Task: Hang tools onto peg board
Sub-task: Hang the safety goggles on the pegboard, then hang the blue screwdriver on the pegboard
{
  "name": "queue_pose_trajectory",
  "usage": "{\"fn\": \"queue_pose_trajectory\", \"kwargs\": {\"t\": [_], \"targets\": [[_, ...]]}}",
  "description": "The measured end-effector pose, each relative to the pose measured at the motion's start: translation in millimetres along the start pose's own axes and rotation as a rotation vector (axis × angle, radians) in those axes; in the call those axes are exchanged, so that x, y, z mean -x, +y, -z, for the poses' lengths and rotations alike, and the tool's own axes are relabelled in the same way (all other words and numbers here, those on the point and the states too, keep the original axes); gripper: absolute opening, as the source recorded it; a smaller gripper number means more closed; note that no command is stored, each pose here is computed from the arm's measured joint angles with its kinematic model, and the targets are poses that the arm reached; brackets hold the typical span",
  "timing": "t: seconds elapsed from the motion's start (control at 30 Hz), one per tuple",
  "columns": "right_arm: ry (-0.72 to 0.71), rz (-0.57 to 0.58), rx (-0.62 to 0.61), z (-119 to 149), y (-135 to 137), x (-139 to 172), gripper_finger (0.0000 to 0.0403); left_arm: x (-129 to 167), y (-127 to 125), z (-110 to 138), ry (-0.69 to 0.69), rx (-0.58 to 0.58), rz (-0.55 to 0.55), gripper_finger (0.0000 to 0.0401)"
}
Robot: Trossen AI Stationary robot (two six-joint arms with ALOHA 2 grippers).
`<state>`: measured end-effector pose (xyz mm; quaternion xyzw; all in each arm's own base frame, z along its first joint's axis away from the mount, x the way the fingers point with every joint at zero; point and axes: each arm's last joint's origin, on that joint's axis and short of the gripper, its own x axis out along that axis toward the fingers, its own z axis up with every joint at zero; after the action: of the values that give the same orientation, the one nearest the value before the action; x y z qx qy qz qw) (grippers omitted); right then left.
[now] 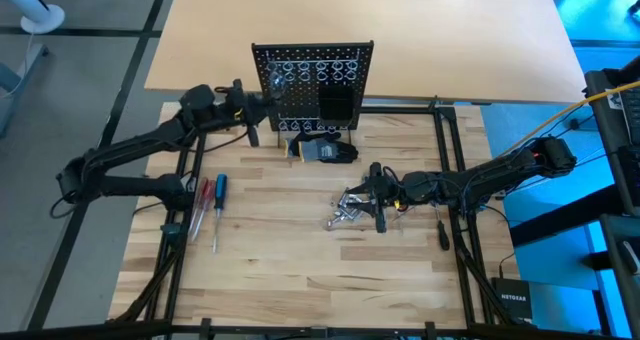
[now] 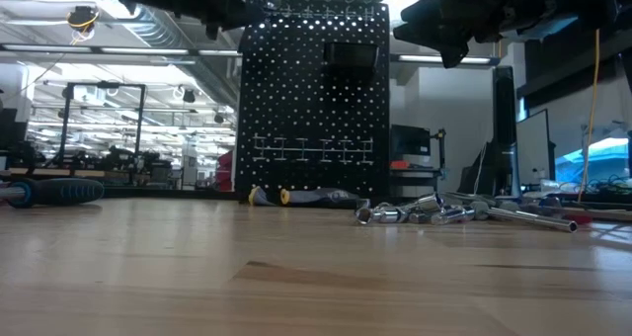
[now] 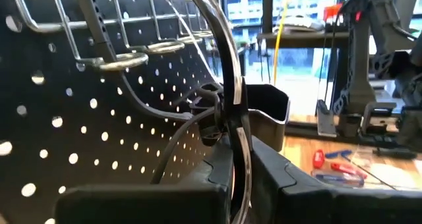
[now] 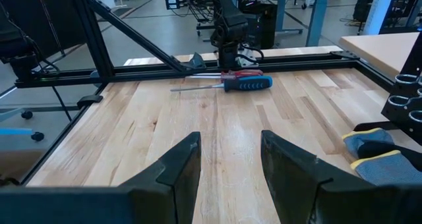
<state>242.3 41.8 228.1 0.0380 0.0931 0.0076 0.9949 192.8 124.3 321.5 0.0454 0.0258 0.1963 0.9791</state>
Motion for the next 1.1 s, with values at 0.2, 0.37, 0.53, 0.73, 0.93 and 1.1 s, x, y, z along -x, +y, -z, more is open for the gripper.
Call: {"fn": "queue_pose_trajectory", "kwargs": {"t": [0.2, 0.37, 0.53, 0.73, 0.93, 1.1], "targets": [[0.001, 0.000, 0.002, 0.1, 0.1, 0.0, 0.0159, 0.7, -2.1, 16.9, -0.048, 0.002, 0.004, 0.0018], [0.000, 0.000, 0.003, 0.0, 0.0, 0.0, 0.0159, 1.6, -2.6, 24.4, -0.052, -0.017, -0.012, 0.0028], [0.000, 0.000, 0.003, 0.0, 0.0, 0.0, 0.0159, 1.5, -2.2, 24.8, -0.049, -0.041, -0.025, 0.0038], [0.000, 0.000, 0.003, 0.0, 0.1, 0.0, 0.0159, 3.1, -0.6, 25.4, -0.033, 0.010, -0.095, 0.0073], [0.003, 0.000, 0.004, 0.3, 0.0, 0.0, 0.0159, 15.4, -2.0, 15.6, -0.079, 0.005, -0.100, 0.0133], [0.006, 0.000, 0.004, 0.5, 0.0, 0.0, 0.0159, 31.1, -4.3, 5.3, -0.113, 0.001, -0.103, 0.0162]]}}
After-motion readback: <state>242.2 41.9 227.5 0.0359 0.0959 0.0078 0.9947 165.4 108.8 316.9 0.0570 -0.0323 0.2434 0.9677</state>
